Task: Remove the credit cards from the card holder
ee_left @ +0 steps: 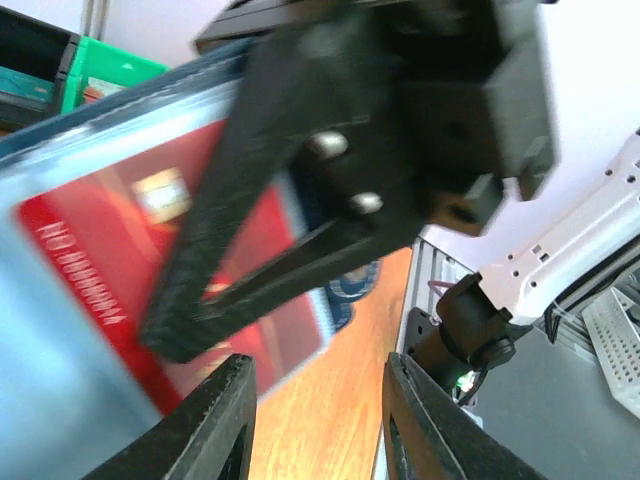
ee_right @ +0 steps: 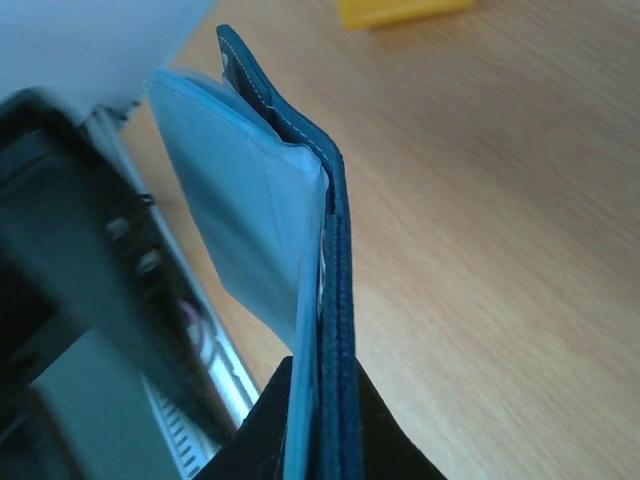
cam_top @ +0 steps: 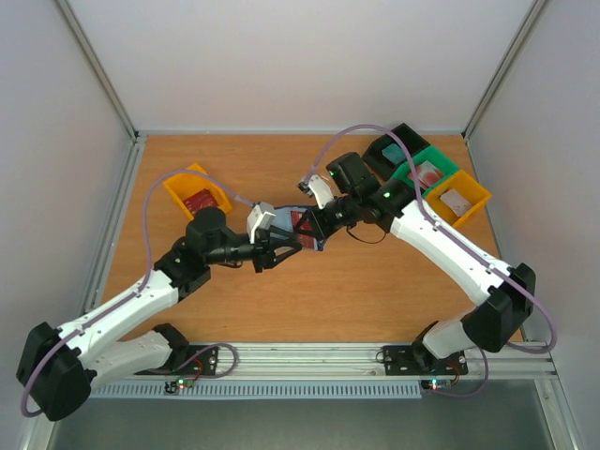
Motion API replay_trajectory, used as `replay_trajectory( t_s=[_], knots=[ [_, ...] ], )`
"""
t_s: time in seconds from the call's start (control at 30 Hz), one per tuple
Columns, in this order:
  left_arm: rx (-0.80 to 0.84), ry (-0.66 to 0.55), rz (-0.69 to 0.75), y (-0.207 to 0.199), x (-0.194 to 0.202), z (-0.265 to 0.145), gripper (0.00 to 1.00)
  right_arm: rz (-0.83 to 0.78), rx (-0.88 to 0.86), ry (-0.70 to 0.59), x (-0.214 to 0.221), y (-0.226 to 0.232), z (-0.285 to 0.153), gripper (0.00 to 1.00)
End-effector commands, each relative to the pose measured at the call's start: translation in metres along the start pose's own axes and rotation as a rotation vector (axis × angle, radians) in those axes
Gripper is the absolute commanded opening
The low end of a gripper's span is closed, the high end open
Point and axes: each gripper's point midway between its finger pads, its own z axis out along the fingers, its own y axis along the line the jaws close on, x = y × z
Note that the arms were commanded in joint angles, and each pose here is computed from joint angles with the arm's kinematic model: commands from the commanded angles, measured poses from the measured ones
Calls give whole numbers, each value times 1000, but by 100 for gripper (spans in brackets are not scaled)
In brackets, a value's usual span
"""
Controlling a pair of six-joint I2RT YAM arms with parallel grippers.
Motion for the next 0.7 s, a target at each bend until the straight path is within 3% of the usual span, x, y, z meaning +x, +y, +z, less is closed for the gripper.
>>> replay_trajectory(
  t_s=[0.0,0.4,0.67],
  knots=[
    [21,-16,-6,-3,-7,-14,36,-197,-192,-130,-15,47,-32,1],
    [82,-64,84,-19,-29,-24,41,-382,-367,-203,5,86,-64,2],
    [157,-136,173,-36,-43,-16,38,-382,-497,-248,-9,102,-63,2]
  ],
)
